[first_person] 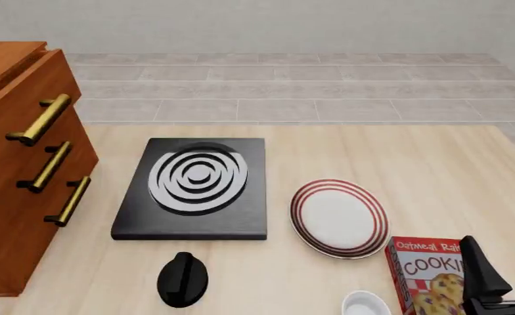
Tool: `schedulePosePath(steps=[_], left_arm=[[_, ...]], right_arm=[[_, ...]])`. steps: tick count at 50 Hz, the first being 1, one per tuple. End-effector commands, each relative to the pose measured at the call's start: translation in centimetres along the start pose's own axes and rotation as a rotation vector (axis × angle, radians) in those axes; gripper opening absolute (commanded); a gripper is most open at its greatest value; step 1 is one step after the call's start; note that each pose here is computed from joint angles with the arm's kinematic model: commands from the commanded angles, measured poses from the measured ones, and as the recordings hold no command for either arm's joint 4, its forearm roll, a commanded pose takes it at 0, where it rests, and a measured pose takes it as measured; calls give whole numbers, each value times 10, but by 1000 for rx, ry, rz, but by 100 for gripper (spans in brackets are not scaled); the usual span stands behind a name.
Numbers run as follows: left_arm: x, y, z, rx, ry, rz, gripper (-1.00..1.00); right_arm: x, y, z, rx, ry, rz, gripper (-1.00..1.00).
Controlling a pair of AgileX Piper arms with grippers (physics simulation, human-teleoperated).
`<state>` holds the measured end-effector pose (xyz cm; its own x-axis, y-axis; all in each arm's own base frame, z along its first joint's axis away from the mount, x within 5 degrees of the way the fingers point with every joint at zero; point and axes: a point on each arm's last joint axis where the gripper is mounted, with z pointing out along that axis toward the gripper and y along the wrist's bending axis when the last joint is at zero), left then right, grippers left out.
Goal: Pick the akita bowl in the top layer of the wooden cabinet and place it on the plate.
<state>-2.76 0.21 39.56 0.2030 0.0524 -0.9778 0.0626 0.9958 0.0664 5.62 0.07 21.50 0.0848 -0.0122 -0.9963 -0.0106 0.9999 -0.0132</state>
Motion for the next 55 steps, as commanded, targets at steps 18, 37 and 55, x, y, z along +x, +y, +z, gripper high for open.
schedulePosePath(steps=[18, 37, 55], left_arm=[[-49, 3, 20, 12, 17, 100, 100], [-72, 5, 32, 15, 42, 186, 100], [-92, 6, 51, 8, 119, 223, 100]], right_arm=[[1, 0, 0, -3, 4, -4, 100], [1, 0, 3, 4, 16, 14, 100], [1, 0, 4, 0, 15, 37, 100]])
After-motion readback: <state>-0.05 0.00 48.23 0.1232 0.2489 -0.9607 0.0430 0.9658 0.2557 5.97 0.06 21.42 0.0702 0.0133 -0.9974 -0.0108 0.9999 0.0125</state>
